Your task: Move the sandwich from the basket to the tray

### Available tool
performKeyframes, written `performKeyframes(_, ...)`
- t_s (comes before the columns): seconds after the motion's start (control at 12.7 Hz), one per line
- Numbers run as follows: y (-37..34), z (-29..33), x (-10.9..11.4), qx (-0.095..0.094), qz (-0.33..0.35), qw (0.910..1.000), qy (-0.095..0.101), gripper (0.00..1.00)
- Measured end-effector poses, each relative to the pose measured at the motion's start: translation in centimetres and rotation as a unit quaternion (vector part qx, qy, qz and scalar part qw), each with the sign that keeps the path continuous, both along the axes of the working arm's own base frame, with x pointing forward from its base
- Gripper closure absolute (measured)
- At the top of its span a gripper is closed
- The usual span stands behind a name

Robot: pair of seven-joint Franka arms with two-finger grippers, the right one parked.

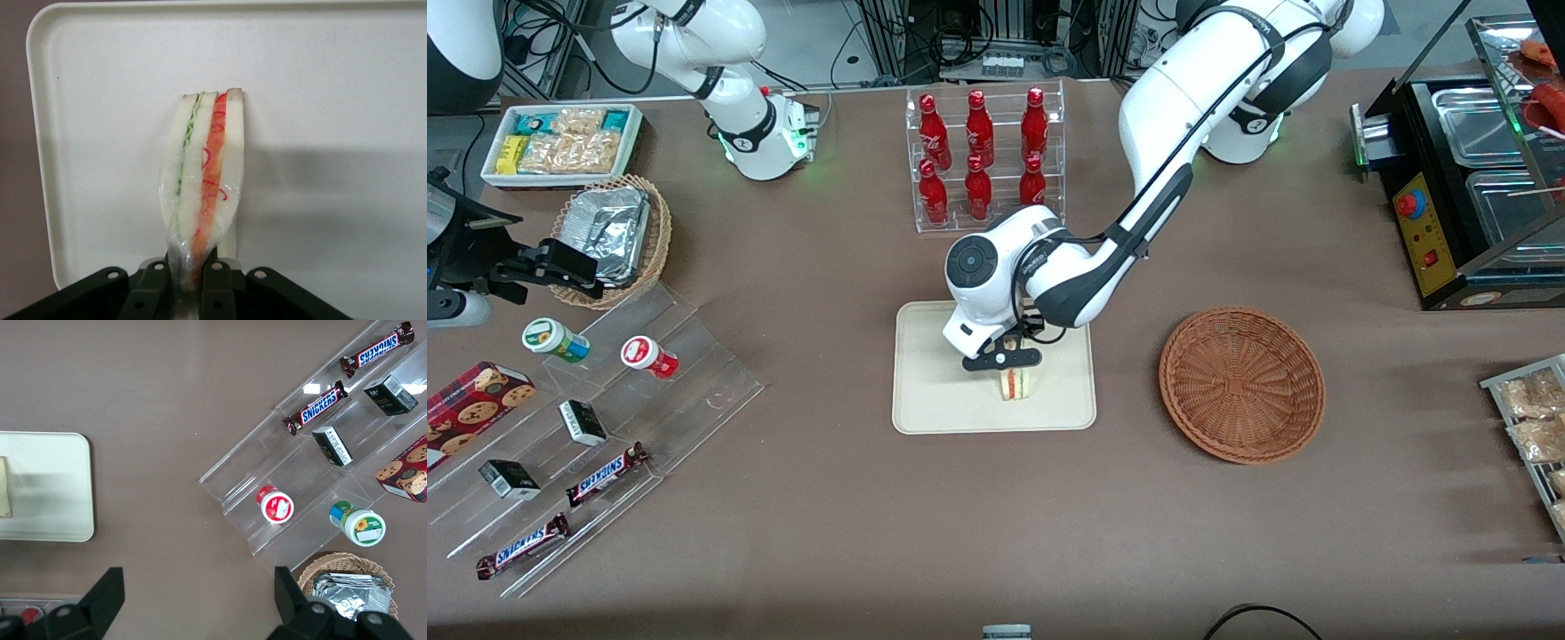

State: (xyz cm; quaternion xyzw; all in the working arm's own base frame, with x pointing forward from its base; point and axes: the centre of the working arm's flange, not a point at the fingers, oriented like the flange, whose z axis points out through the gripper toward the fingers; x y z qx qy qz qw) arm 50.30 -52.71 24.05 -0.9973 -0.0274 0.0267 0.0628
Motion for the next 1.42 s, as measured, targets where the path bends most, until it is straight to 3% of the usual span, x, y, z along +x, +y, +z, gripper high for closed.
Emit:
performKeyframes(0.08,0.0,0.1,0.1,-0.001,0.0,1.0,-0.001,0.79)
performKeyframes(0.39,-0.1,1.3,0.6,-0.003,0.004,0.9999,-0.009,0.35)
performKeyframes(0.63,1.5,7.2,2.3,-0.001,0.029,0.9993,-0.024,0.01)
performKeyframes(0.87,5.8,16.5,4.5,-0.013,0.091,0.9948,-0.044,0.0)
performKeyframes(1.18,14.6,25.2,6.9,0.006,0.163,0.9853,-0.053,0.0)
performKeyframes(1.42,21.1,30.6,7.6,0.003,0.181,0.9828,-0.04,0.0)
